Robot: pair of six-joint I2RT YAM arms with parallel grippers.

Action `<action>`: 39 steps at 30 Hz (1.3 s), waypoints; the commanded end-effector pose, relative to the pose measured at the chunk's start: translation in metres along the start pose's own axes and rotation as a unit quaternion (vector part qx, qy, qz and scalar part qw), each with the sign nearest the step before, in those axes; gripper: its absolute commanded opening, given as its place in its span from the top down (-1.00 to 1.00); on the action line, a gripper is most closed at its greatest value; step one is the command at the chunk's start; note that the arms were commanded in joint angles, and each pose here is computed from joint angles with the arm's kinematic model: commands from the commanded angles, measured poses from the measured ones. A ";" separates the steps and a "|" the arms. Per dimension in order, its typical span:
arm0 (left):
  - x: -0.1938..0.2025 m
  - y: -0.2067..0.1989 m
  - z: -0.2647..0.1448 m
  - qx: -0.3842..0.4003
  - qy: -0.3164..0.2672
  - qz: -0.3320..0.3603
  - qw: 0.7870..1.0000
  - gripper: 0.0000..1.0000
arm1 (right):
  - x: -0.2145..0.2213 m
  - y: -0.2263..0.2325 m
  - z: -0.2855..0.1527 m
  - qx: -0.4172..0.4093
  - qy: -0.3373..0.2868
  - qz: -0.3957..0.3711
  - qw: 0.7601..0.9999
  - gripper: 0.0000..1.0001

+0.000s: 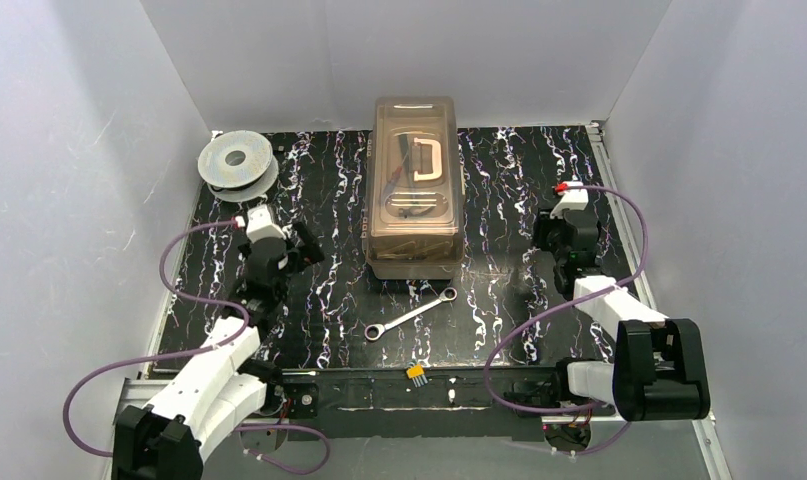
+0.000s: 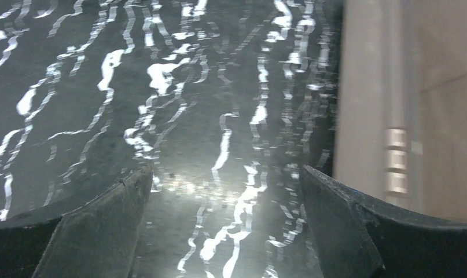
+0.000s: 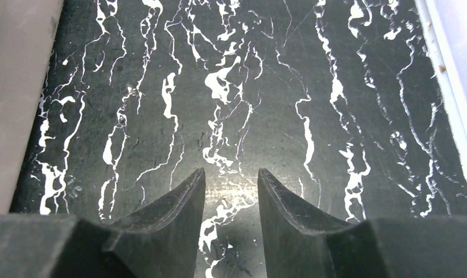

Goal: Pack the tool kit

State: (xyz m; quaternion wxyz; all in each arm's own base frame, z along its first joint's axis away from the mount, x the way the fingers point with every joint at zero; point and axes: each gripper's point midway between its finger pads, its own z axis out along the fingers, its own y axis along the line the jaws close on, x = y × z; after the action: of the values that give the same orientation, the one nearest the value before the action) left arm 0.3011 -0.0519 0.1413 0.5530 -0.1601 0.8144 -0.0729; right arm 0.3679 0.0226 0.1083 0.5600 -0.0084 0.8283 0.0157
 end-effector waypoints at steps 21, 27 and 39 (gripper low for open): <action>0.002 0.062 0.048 -0.134 -0.101 0.168 0.971 -0.96 | 0.003 -0.041 -0.006 0.082 -0.130 0.038 0.987 -0.23; 0.019 0.060 0.074 -0.102 -0.040 0.194 0.975 -0.90 | 0.002 -0.040 -0.006 0.086 -0.131 0.032 0.987 -0.59; 0.037 0.048 0.081 0.026 -0.090 0.223 0.970 -0.92 | 0.002 -0.039 -0.005 0.083 -0.130 0.032 0.988 -0.73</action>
State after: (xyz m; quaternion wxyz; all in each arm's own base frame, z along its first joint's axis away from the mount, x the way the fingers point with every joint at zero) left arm 0.3368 0.0019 0.0378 0.5818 -0.0053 0.8078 0.0941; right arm 0.3579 -0.0140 0.0892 0.6339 0.0633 0.7703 -0.0281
